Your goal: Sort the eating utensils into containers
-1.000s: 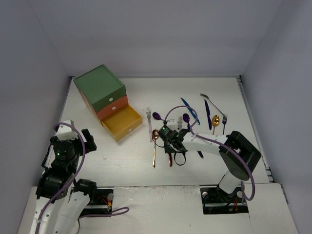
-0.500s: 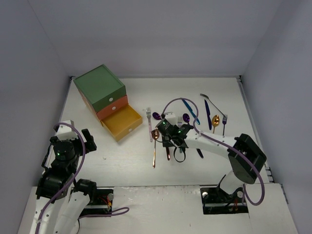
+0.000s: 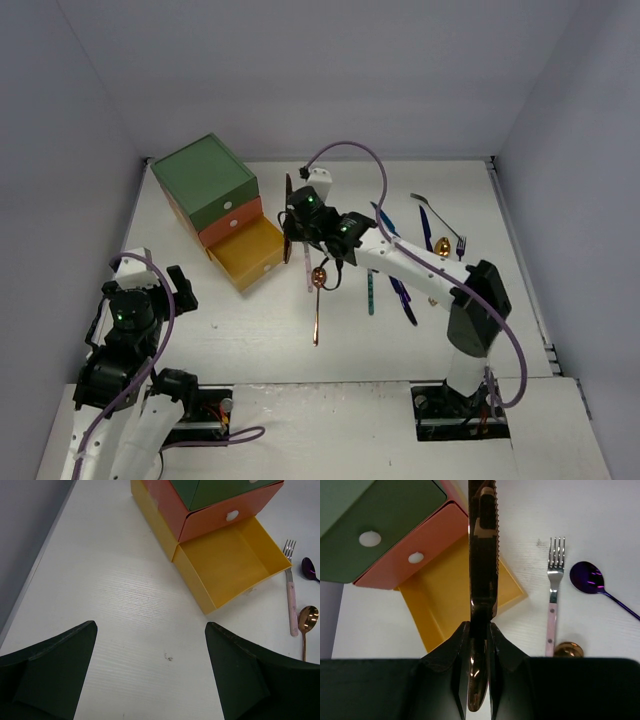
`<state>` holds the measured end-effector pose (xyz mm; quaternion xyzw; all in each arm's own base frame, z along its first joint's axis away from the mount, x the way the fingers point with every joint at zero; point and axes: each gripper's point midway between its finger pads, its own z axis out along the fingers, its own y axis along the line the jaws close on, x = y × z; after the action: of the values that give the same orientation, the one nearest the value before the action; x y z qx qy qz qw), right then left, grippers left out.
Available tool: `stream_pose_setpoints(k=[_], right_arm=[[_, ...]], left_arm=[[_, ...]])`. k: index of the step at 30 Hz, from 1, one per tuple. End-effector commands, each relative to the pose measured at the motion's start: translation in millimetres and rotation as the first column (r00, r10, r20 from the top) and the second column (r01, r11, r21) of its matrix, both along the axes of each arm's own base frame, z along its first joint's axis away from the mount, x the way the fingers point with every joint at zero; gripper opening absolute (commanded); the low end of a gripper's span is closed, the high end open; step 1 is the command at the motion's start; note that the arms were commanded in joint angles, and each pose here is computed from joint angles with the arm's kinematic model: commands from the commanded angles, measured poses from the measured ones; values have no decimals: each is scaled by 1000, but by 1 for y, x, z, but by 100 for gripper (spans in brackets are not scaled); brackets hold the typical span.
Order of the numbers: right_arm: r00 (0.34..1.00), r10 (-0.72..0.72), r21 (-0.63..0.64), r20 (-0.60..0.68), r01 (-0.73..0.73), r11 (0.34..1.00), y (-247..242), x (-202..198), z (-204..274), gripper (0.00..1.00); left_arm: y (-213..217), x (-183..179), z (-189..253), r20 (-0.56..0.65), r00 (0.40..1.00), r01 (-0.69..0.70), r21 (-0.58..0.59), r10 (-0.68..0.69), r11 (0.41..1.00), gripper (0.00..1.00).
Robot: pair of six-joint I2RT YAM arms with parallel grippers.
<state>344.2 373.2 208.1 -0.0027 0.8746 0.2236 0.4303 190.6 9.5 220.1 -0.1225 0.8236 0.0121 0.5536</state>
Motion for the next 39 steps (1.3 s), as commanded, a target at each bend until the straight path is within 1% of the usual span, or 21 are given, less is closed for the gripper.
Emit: stream_pose_setpoints(k=[1,2,5,9,18,27,31,39], right_arm=[[998,-61,156,25,57,986,42,25,14,0],[997,-68,181,24,63,981,51,29,18,0],[997,-75,192,-4,75,979,71,37,-3,0],[996,-89,248,-29,94,964,91,44,-15,0],[992,-67,321,-109,99,942,116,42,-46,0],[994,-54,397,-99,89,913,131,42,-27,0],[993,-57,396,-99,92,914,135,46,-33,0],[989,-28,352,-143,77,933,144,43,-73,0]], left_arm=[[3,6,12,39,999,-28,-15,29,999,87],[3,6,12,38,999,-28,-15,29,999,87],[3,6,12,39,999,-28,-15,29,999,87],[3,6,12,38,999,-28,-15,29,999,88],[2,6,12,38,999,-24,-15,24,1000,87],[2,6,13,41,999,-20,-15,20,1000,88],[1,6,13,40,999,-16,-15,17,1000,87],[1,7,13,39,999,-15,-14,15,1000,87]])
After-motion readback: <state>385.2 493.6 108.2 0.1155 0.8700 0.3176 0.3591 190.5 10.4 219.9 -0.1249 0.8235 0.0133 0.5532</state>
